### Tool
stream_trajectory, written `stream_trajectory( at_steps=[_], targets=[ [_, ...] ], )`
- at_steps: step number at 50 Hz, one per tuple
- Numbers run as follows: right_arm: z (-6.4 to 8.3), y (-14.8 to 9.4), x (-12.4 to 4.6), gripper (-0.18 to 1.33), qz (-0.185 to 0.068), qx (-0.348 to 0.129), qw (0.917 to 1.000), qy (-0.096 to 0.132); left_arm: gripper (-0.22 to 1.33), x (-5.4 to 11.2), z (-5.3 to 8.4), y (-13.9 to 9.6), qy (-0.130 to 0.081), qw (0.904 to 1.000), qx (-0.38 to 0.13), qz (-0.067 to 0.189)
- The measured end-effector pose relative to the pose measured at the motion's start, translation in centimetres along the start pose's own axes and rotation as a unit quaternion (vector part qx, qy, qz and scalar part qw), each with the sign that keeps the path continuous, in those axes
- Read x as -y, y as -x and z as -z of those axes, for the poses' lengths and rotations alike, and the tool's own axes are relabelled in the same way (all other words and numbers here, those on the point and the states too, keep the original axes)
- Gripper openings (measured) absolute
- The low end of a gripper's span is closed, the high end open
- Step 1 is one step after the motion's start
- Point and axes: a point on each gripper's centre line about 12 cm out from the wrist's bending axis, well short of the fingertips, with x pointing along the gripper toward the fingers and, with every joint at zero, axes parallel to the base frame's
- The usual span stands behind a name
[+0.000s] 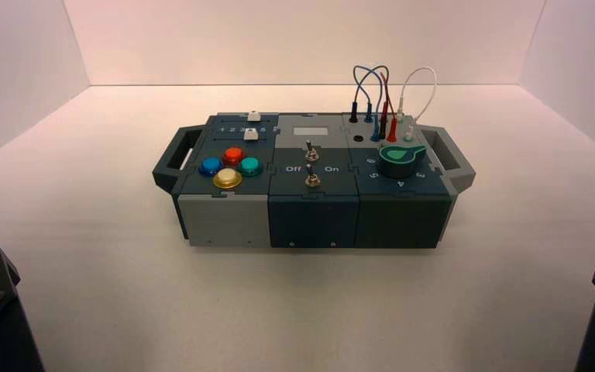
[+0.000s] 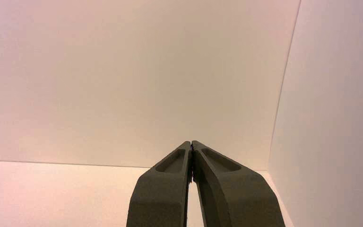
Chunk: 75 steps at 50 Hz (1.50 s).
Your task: Flip the bottom switch on with the right gripper.
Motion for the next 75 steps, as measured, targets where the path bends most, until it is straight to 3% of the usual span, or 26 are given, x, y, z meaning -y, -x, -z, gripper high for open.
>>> stream_trajectory(
  at_steps=[10,18,25,32,33,34,37,38,39,42,43,46,47,48,49,56,58,61,65,66,70,75],
  targets=[
    [0.1,0.0,-0.1,-0.14,-0.003,-0.006,1.0,0.001,-0.15,0.0,0.2,-0.1,-0.001,0.9999,-0.015,-0.001],
    [0.4,-0.1,-0.3,-0.14,-0.008,-0.041,0.9991,0.001,-0.16,0.5,1.0,-1.0,0.0,0.9943,-0.106,0.013],
    [0.6,-0.3,-0.5,-0.14,-0.014,-0.063,0.9979,0.001,-0.16,2.3,1.9,-2.3,-0.006,0.9799,-0.192,0.053],
    [1.2,-0.6,-1.4,-0.14,-0.037,-0.097,0.9946,0.004,-0.16,4.2,3.9,-3.8,-0.02,0.9507,-0.296,0.088],
    [1.3,-0.8,-1.8,-0.14,-0.046,-0.106,0.9933,0.004,-0.16,4.6,4.6,-4.2,-0.024,0.9398,-0.327,0.095],
    [1.3,-0.8,-1.8,-0.14,-0.047,-0.107,0.9931,0.005,-0.16,4.6,4.6,-4.2,-0.024,0.9398,-0.327,0.095],
    [1.7,-1.0,-2.7,-0.14,-0.068,-0.131,0.989,0.009,-0.16,5.4,6.1,-4.7,-0.031,0.917,-0.384,0.105],
    [1.7,-1.0,-2.8,-0.14,-0.07,-0.133,0.9887,0.009,-0.16,5.5,6.1,-4.7,-0.031,0.9166,-0.384,0.106],
    [1.9,-1.2,-3.2,-0.14,-0.079,-0.145,0.9862,0.01,-0.16,5.9,6.8,-4.9,-0.035,0.9059,-0.407,0.111],
    [2.1,-1.3,-3.8,-0.14,-0.093,-0.161,0.9825,0.013,-0.16,6.3,7.7,-5.1,-0.039,0.8922,-0.435,0.117],
    [2.3,-1.4,-4.3,-0.14,-0.103,-0.172,0.9796,0.015,-0.16,6.7,8.3,-5.2,-0.041,0.8831,-0.452,0.121],
    [2.6,-1.5,-4.8,-0.14,-0.115,-0.186,0.9755,0.019,-0.16,7.1,9.0,-5.4,-0.044,0.8725,-0.47,0.125],
    [2.8,-1.6,-5.4,-0.14,-0.128,-0.198,0.9716,0.023,-0.16,7.5,9.6,-5.6,-0.045,0.8622,-0.488,0.129],
    [2.9,-1.6,-5.4,-0.14,-0.128,-0.199,0.9713,0.022,-0.16,7.5,9.7,-5.6,-0.046,0.8617,-0.488,0.13],
    [3.0,-1.7,-5.8,-0.14,-0.135,-0.21,0.9682,0.025,-0.16,7.8,10.2,-5.7,-0.046,0.8533,-0.502,0.132],
    [3.6,-2.1,-7.0,-0.14,-0.156,-0.243,0.9568,0.03,-0.16,8.7,11.6,-5.8,-0.046,0.8311,-0.537,0.137],
    [4.1,-2.1,-8.0,-0.14,-0.174,-0.266,0.9475,0.036,-0.16,9.3,12.5,-5.7,-0.047,0.8183,-0.555,0.141],
    [4.3,-2.2,-8.2,-0.14,-0.178,-0.273,0.9445,0.038,-0.16,9.3,12.9,-5.7,-0.045,0.8127,-0.564,0.14],
    [5.0,-2.1,-10.1,-0.14,-0.21,-0.309,0.9263,0.049,-0.16,9.8,14.6,-6.0,-0.037,0.7894,-0.598,0.134],
    [5.0,-2.1,-10.1,-0.14,-0.21,-0.309,0.9263,0.049,-0.16,9.9,14.7,-6.0,-0.035,0.7875,-0.601,0.133],
    [5.7,-1.9,-11.5,-0.14,-0.233,-0.335,0.911,0.055,-0.16,10.3,15.6,-6.2,-0.03,0.776,-0.616,0.133],
    [6.0,-1.7,-12.0,-0.14,-0.241,-0.348,0.9042,0.057,-0.16,10.5,16.4,-6.3,-0.024,0.7663,-0.629,0.13]
  ],
)
